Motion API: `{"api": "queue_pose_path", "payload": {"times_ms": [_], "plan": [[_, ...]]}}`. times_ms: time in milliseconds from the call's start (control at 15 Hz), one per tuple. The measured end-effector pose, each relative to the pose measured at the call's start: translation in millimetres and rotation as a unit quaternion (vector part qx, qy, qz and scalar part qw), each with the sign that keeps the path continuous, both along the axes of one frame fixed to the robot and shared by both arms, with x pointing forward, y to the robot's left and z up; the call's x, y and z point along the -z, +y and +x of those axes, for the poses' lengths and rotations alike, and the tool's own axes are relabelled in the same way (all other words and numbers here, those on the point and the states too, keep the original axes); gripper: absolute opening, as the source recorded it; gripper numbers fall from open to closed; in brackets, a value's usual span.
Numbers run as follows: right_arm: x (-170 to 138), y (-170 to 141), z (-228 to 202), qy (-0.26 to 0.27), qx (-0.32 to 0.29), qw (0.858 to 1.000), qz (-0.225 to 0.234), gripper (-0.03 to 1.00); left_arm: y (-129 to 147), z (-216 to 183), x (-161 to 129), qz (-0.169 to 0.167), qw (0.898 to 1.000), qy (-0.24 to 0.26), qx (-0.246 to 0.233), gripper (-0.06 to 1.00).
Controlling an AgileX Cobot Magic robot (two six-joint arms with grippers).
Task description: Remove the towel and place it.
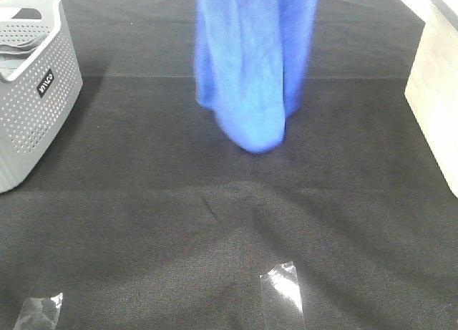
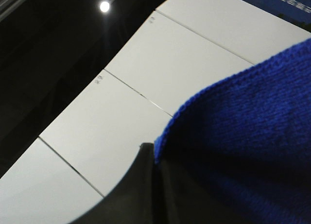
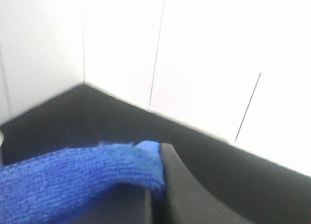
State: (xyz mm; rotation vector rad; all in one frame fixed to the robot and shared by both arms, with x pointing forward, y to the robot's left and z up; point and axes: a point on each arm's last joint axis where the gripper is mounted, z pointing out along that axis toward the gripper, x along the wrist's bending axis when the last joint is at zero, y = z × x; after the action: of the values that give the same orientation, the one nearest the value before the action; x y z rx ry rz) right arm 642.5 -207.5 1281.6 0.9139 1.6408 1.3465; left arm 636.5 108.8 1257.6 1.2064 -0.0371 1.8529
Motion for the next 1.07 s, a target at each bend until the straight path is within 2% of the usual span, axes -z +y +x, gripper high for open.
{"api": "queue_pose_path", "payload": {"times_ms": [133,200,400,600,733,867,1067], "plan": [[-3.2,-1.2,11.5,-0.046,0.019,0.998,0.034,0.01,12.9,15.8,5.9,-0.068,0.998,-0.006,0.001,0.00],[-4.1,-1.5,15.2,-0.062,0.026,0.997,0.046,0.01,17.3,23.6,8.3,-0.087,0.996,-0.005,-0.002,0.00],[9.7,11.0,32.3,-0.083,0.030,0.995,0.053,0.01,13.4,51.6,27.7,-0.090,0.996,-0.006,-0.007,0.00],[31.5,18.9,51.6,-0.078,0.036,0.995,0.052,0.01,15.8,80.3,44.0,-0.092,0.995,-0.016,-0.019,0.00],[44.4,19.9,64.0,-0.086,0.047,0.994,0.046,0.01,18.7,91.1,45.7,-0.102,0.994,-0.026,-0.019,0.00],[49.7,19.8,72.3,-0.102,0.057,0.992,0.043,0.01,17.2,108.6,58.5,-0.115,0.993,-0.027,-0.013,0.00],[45.6,20.9,79.5,-0.123,0.059,0.989,0.048,0.01,14.0,118.4,60.6,-0.115,0.992,-0.044,-0.006,0.00]]}}
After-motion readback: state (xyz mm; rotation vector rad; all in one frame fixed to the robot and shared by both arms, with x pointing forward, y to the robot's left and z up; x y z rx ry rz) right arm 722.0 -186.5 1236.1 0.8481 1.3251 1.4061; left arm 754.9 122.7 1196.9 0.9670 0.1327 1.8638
